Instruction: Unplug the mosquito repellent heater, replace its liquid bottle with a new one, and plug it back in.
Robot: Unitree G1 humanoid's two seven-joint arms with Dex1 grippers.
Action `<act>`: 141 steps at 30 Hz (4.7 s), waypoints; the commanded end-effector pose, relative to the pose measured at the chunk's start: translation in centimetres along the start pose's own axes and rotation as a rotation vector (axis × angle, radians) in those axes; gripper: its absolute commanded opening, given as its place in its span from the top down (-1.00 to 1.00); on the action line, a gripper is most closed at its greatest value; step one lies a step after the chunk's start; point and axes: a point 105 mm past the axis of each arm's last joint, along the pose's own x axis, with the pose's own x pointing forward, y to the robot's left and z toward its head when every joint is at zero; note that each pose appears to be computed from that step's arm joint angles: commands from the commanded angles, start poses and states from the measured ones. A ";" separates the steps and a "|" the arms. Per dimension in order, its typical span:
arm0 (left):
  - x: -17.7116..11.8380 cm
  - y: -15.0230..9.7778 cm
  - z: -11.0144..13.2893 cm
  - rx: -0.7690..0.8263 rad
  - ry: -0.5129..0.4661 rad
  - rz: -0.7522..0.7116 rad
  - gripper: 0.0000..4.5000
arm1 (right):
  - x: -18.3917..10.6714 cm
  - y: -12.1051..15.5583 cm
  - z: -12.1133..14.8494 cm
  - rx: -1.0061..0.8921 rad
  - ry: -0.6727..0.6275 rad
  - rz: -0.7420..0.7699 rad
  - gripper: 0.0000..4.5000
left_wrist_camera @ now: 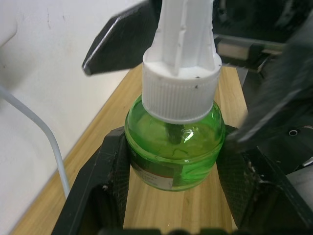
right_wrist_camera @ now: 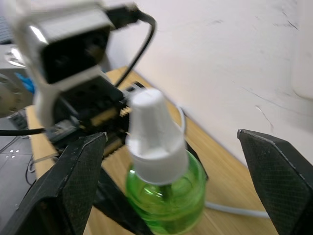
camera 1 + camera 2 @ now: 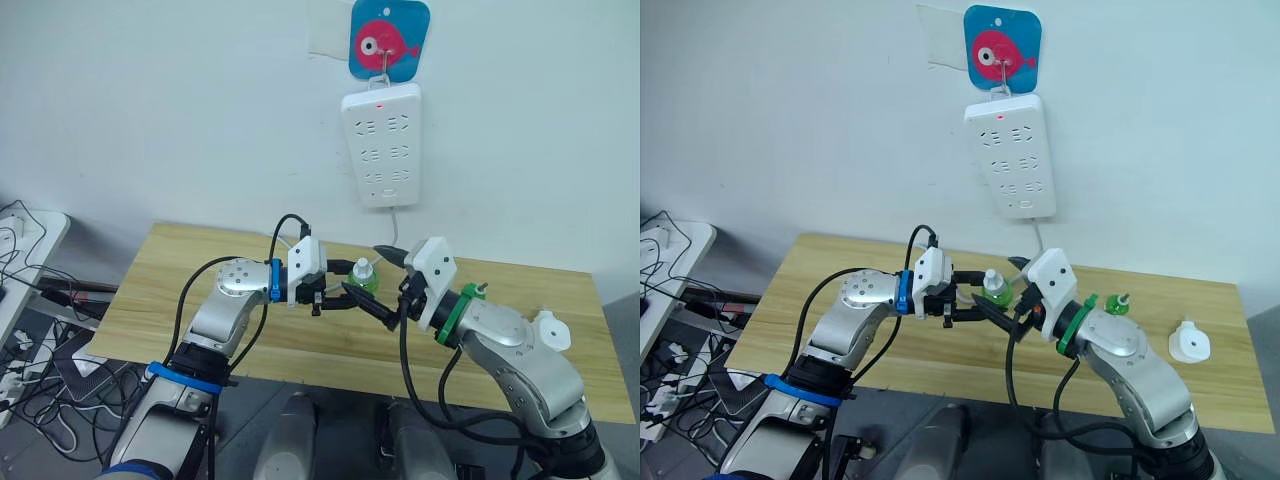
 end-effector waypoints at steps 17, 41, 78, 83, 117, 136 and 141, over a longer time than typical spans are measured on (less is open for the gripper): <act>0.1 0.3 0.6 0.040 -0.013 0.003 0.02 | -3.7 1.4 1.8 0.019 -0.027 0.154 -0.99; 0.5 0.2 0.4 0.034 -0.016 -0.008 0.02 | -4.6 -1.6 0.8 -0.005 0.022 0.004 -0.99; 0.6 -0.6 0.6 0.064 -0.009 -0.038 0.02 | -1.1 1.8 3.4 -0.054 -0.113 0.164 0.83; 0.3 -0.4 0.4 0.064 0.001 -0.028 0.02 | -1.6 2.3 4.7 -0.118 -0.138 0.196 0.83; -3.7 -1.4 -1.8 -0.008 0.103 0.146 0.02 | 0.9 -7.7 -8.7 0.077 0.001 -0.394 0.83; -4.3 -1.6 -1.8 -0.009 0.131 0.146 0.02 | 1.1 -7.9 -14.7 0.069 0.085 -0.454 0.51; -4.3 -1.7 -1.8 -0.010 0.130 0.141 0.02 | 0.6 -7.6 -14.4 0.059 0.078 -0.443 -0.25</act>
